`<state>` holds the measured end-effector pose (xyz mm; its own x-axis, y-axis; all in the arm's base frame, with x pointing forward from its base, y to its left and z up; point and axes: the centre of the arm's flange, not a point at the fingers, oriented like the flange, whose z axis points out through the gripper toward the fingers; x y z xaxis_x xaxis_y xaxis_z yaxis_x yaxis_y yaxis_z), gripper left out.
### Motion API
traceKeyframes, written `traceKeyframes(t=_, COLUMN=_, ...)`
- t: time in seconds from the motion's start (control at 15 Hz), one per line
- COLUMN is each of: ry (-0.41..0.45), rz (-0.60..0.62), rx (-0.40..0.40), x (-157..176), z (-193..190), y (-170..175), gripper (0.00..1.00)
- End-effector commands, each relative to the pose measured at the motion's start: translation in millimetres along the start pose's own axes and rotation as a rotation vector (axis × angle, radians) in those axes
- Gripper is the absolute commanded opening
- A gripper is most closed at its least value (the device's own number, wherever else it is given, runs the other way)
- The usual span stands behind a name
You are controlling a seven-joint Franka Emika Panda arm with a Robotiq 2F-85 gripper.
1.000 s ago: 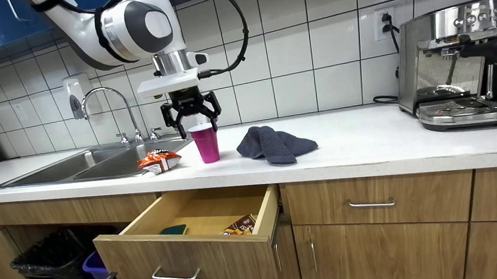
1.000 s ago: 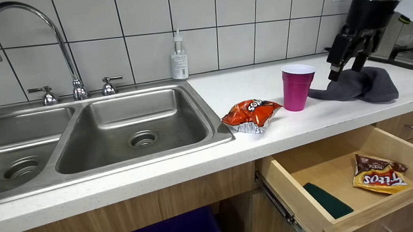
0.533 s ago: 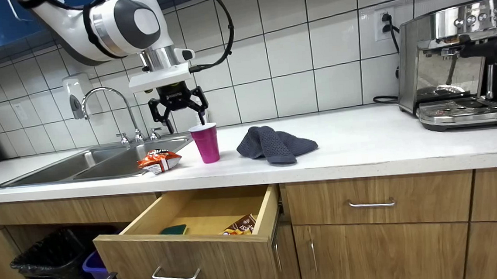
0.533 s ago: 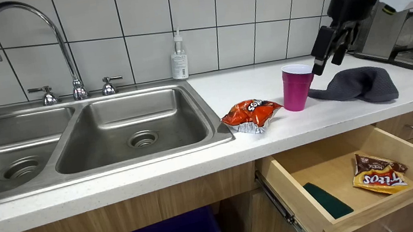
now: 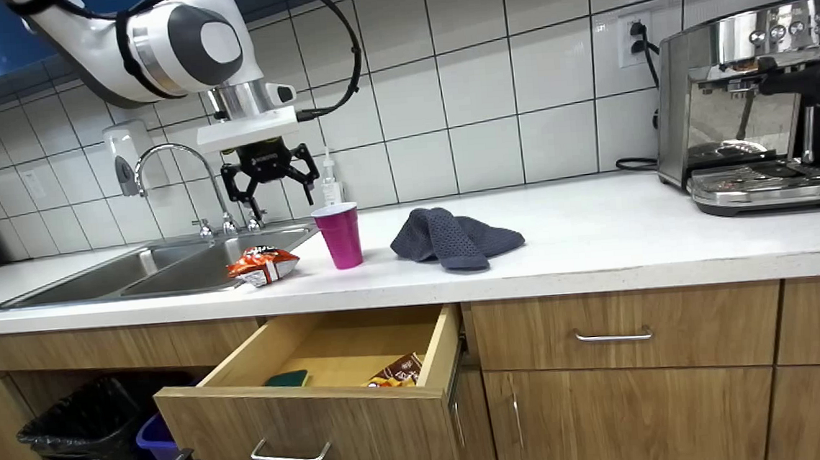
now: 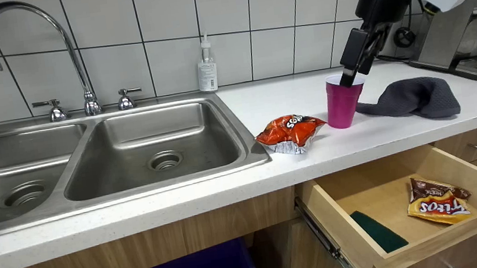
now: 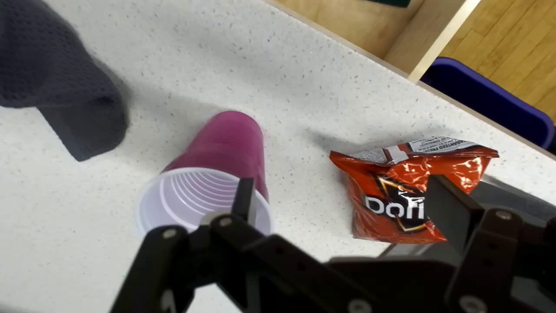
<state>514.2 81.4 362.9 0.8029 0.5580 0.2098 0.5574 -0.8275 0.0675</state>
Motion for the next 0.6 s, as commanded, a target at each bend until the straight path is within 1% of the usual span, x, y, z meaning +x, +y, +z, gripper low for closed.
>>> traceKeyframes(t=0.0, ry=0.024, rz=-0.117, rx=0.025, x=16.8, z=1.7, y=-8.1, gripper=1.00)
traceKeyframes(t=0.27, ry=0.025, rz=-0.257, rx=0.042, x=26.7, z=14.2, y=-22.5, gripper=1.00)
traceKeyframes(t=0.53, ry=0.021, rz=-0.350, rx=0.064, x=35.4, z=27.0, y=-34.7, gripper=1.00)
